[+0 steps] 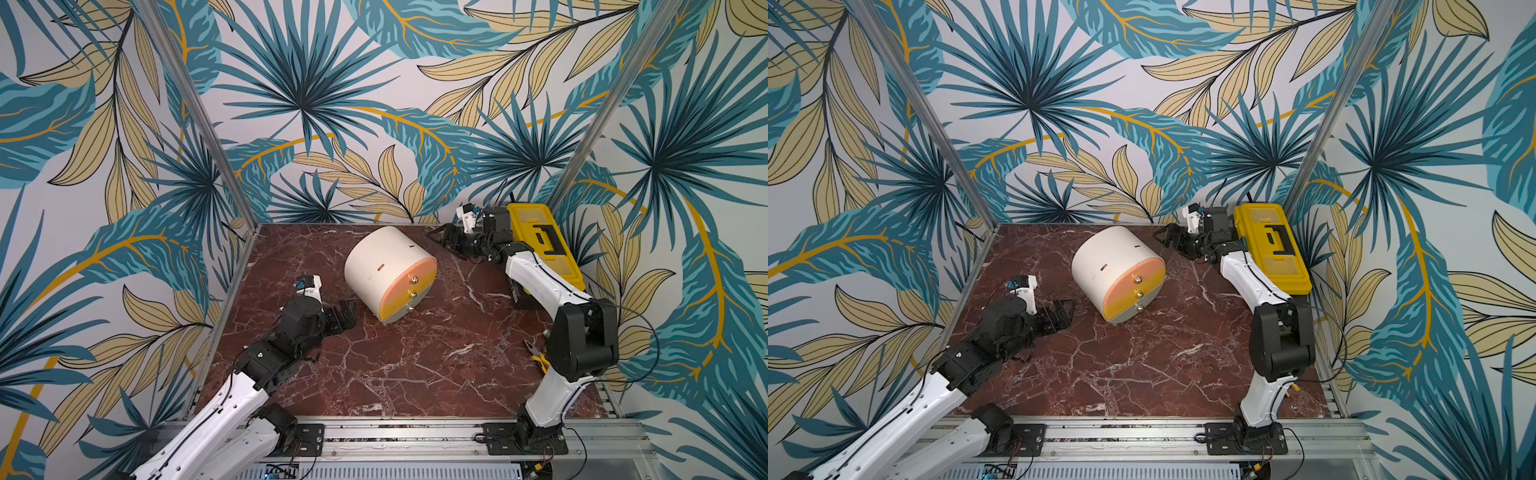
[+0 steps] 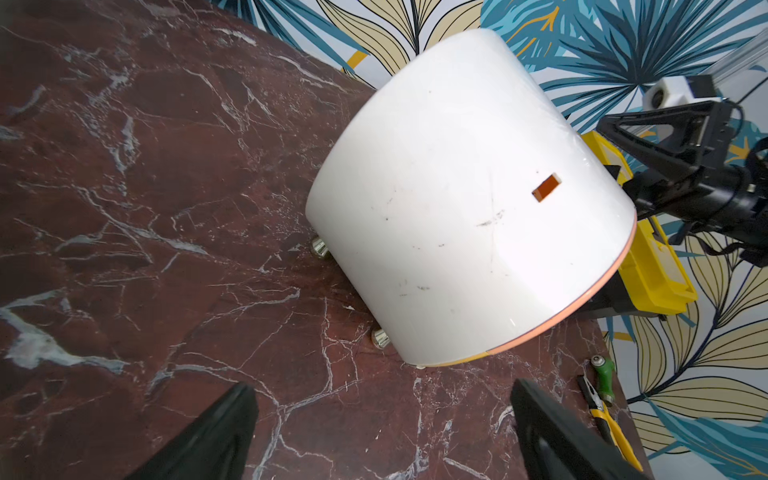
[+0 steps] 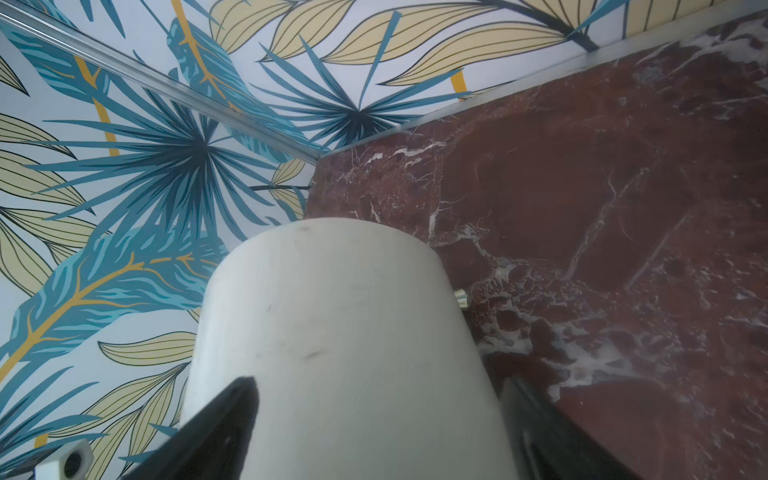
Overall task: Put the bluetooth earphones in the drawer according to color
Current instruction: Adjust the storage box at the center of the board.
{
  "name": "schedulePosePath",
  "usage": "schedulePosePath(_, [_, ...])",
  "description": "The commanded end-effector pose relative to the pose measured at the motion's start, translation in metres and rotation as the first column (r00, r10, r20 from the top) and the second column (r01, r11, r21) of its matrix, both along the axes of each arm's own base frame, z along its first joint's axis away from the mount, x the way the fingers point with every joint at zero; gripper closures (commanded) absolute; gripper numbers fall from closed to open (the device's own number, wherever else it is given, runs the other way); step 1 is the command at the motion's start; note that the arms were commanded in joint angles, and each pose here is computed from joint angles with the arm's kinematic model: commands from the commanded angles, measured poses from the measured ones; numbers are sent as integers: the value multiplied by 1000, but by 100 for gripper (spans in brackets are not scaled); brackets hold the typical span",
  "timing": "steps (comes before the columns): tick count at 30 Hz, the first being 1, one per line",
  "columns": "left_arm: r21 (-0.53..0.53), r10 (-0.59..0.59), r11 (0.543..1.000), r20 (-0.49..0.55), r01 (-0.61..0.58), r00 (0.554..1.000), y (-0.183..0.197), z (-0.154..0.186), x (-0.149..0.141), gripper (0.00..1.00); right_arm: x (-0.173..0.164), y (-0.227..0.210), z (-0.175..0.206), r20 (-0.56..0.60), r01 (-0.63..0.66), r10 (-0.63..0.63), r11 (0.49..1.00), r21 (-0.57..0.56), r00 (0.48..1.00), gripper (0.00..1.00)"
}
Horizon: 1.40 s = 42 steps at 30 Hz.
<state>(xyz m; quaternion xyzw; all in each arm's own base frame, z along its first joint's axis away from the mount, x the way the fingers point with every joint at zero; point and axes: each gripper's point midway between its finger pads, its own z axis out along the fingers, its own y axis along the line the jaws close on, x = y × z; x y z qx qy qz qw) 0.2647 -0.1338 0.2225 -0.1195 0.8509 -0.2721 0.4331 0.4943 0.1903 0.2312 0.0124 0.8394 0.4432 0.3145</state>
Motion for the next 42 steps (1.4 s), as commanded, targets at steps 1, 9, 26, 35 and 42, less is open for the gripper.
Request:
schedulePosePath(1, [-110,-2,994,45,7,999,-4,15,11,0,-1,23,-8,-41,-132,138,985,112,990,4])
schedulePosePath(9, [-171,34,985,46,-26,998,14,21,25,0,-11,44,-27,-79,-187,208,958,218,975,4])
schedulePosePath(26, [-200,41,979,21,-36,999,28,10,55,0,-108,61,-38,-58,-221,241,946,238,969,5])
schedulePosePath(35, [-231,-7,973,8,9,1000,22,5,56,0,-148,62,-49,-62,-196,215,953,231,975,5])
schedulePosePath(42, [-325,-71,944,-24,60,997,7,1,47,0,-147,45,-41,-53,-68,80,977,204,995,3])
